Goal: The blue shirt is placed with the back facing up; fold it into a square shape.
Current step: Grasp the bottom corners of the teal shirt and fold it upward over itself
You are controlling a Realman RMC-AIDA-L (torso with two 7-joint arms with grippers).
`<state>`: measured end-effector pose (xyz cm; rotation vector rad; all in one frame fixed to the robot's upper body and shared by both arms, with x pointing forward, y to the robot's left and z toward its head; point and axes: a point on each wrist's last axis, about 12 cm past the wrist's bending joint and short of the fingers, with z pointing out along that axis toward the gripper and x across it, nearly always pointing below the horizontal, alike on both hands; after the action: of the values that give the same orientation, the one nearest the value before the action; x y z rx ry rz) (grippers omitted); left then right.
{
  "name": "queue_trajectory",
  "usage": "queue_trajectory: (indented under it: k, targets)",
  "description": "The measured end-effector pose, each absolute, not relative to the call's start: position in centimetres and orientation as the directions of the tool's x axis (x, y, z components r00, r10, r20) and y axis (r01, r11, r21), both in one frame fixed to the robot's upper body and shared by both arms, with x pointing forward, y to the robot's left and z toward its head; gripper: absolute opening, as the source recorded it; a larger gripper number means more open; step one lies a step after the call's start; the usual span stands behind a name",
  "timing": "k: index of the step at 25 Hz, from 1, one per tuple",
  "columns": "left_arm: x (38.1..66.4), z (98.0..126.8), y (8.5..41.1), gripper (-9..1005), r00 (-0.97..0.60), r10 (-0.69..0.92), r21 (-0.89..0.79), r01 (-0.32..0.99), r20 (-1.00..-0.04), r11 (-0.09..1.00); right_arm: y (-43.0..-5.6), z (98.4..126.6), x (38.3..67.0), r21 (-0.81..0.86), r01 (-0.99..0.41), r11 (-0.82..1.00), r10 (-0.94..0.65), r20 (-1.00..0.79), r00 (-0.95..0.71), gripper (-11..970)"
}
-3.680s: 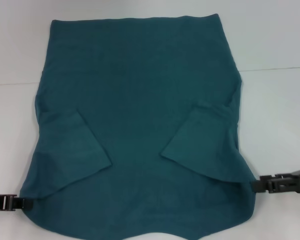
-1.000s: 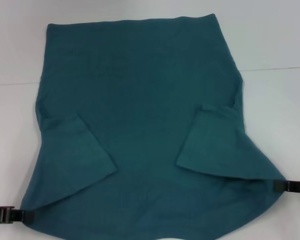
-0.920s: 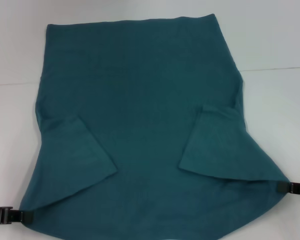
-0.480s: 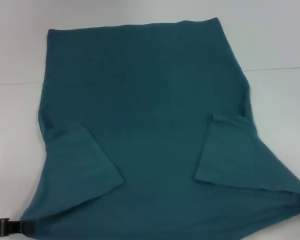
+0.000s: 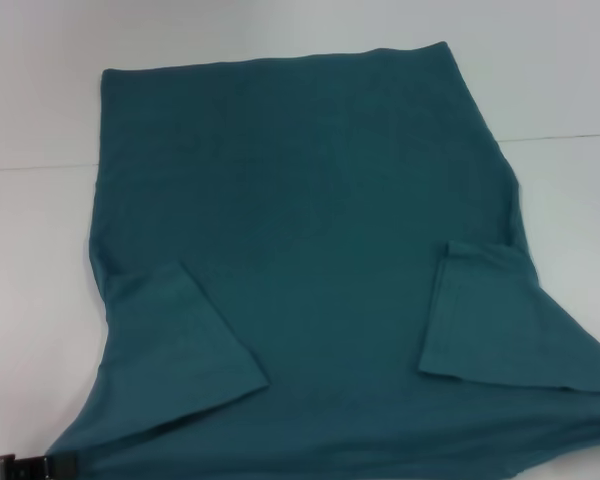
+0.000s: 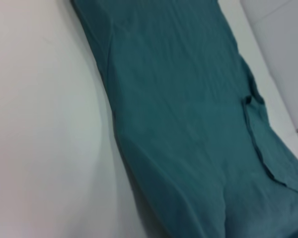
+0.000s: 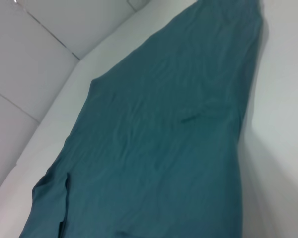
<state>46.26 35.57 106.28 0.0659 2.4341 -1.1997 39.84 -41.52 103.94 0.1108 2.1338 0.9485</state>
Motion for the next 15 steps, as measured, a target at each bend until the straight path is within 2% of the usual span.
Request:
queue_trajectory:
  k: [15]
  targets:
    - [44.9,106.2,35.2,27,-0.896,-0.148,-0.779,0.271,-0.419,0.566,-42.5,103.8,35.2,0.673,-0.183,0.716,0.437,-0.637,-0.635,43]
